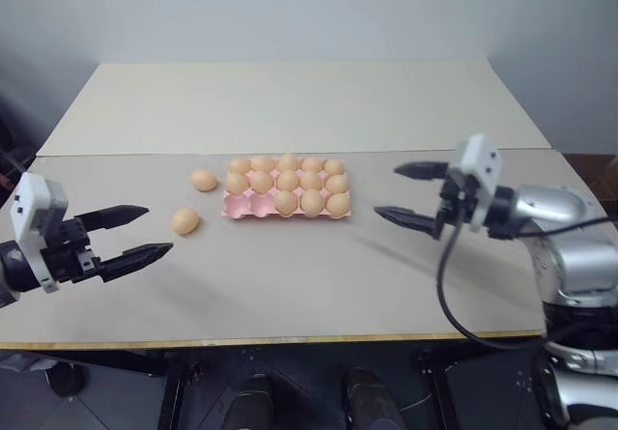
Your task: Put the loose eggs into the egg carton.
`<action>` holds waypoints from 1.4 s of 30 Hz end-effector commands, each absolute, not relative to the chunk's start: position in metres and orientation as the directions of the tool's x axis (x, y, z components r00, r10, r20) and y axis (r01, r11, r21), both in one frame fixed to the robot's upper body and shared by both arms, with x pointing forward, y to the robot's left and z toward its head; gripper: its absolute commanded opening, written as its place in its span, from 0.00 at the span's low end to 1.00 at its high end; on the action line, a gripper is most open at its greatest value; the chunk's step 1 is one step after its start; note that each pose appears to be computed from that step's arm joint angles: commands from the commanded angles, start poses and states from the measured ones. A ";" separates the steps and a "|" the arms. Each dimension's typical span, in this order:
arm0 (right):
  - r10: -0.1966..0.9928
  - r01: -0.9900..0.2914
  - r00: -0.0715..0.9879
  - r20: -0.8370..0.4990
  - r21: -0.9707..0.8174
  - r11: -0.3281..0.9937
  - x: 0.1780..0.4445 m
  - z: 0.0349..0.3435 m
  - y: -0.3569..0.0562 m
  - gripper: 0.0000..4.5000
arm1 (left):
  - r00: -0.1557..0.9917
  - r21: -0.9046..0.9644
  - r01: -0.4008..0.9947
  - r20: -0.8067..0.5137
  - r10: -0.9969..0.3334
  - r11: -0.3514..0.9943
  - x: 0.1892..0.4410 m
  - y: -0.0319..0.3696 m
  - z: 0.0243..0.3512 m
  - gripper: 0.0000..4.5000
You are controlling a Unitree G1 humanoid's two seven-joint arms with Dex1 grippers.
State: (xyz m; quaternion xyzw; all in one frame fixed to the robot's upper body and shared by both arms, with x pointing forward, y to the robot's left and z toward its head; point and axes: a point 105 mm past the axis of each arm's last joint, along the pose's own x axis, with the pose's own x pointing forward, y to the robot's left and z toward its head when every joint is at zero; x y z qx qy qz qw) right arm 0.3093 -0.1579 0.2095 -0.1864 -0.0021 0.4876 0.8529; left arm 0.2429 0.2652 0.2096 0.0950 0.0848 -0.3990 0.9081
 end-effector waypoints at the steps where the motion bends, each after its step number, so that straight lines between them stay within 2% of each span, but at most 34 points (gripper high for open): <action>1: 0.848 -0.829 0.510 -0.146 -0.345 0.439 0.297 0.224 -0.162 1.00 | 0.667 0.158 0.745 -0.213 -0.714 0.648 0.241 0.260 0.219 1.00; 7: 0.834 -0.820 0.533 -0.144 -0.333 0.466 0.298 0.227 -0.166 1.00 | 0.698 0.170 0.715 -0.204 -0.686 0.678 0.245 0.260 0.216 1.00; 13: 0.830 -0.819 0.533 -0.162 -0.346 0.458 0.300 0.228 -0.167 1.00 | 0.858 0.161 0.494 -0.247 -0.450 0.855 0.284 0.269 0.194 1.00; 17: 0.838 -0.821 0.524 -0.154 -0.354 0.448 0.302 0.230 -0.162 1.00 | 0.911 0.144 0.357 -0.273 -0.310 0.923 0.313 0.270 0.171 1.00; 27: 0.838 -0.814 0.527 -0.141 -0.367 0.450 0.299 0.232 -0.159 1.00 | 0.911 0.076 0.247 -0.358 -0.205 0.966 0.352 0.270 0.131 1.00; 36: 0.826 -0.793 0.551 -0.115 -0.382 0.476 0.299 0.238 -0.160 1.00 | 0.911 0.051 0.245 -0.355 -0.211 0.968 0.362 0.270 0.128 0.39; 38: 0.824 -0.789 0.556 -0.113 -0.383 0.480 0.299 0.238 -0.161 1.00 | 0.917 0.073 0.251 -0.337 -0.213 0.965 0.361 0.271 0.134 0.36; 42: 0.818 -0.782 0.564 -0.111 -0.389 0.487 0.298 0.238 -0.162 1.00 | 0.948 0.116 0.250 -0.230 -0.219 0.961 0.361 0.269 0.168 0.36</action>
